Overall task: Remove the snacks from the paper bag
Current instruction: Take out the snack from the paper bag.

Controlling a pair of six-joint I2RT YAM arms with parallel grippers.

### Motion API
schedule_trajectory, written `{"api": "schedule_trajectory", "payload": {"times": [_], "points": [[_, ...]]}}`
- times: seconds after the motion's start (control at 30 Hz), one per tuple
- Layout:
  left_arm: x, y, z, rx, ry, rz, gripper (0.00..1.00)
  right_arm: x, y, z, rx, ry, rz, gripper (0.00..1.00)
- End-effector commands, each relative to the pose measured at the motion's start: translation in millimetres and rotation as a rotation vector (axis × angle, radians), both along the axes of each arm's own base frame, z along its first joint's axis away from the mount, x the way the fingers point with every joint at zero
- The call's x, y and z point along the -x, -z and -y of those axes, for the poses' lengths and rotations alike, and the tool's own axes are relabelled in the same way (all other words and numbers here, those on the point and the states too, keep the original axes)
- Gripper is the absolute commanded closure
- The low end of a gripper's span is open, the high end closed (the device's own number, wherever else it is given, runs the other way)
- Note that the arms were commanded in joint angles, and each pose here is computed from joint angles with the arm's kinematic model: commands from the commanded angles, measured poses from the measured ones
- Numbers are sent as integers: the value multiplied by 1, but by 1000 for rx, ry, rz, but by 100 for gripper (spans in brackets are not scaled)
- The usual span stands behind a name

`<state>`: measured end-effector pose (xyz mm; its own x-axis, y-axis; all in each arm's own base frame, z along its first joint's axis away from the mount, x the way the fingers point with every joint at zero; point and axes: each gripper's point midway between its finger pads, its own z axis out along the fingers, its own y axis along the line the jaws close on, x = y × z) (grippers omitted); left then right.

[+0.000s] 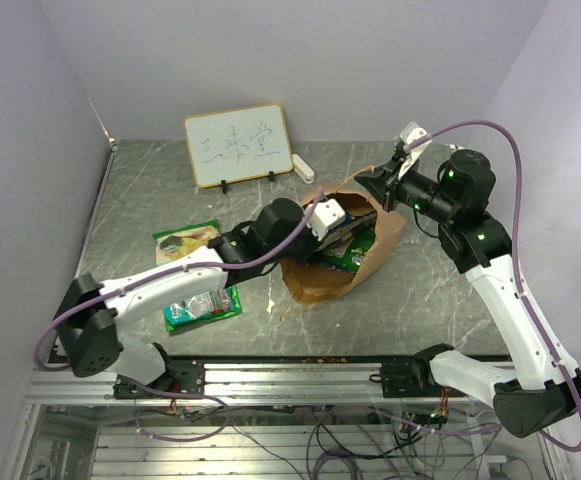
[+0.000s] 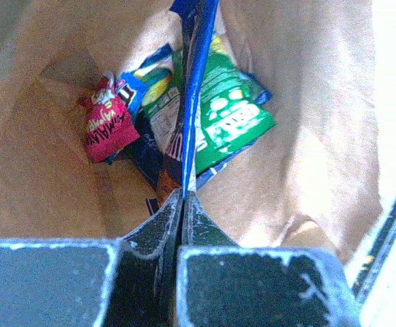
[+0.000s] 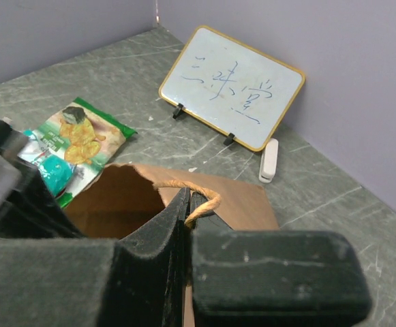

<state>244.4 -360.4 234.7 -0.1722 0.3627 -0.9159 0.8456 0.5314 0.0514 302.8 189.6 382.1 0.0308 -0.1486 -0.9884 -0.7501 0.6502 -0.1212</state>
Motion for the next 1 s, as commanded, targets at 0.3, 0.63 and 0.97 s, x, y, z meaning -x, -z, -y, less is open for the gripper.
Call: {"api": "schedule_trajectory", "payload": {"times": [0.3, 0.63, 0.97], "points": [[67, -116, -65, 181, -3, -102, 93, -4, -3, 6, -2, 43, 64, 100], [66, -154, -134, 336, -354, -189, 93, -6, 1, 5, 8, 39, 57, 100], [23, -123, -211, 271, -1103, -273, 93, -6, 6, 3, 11, 26, 42, 100]]}}
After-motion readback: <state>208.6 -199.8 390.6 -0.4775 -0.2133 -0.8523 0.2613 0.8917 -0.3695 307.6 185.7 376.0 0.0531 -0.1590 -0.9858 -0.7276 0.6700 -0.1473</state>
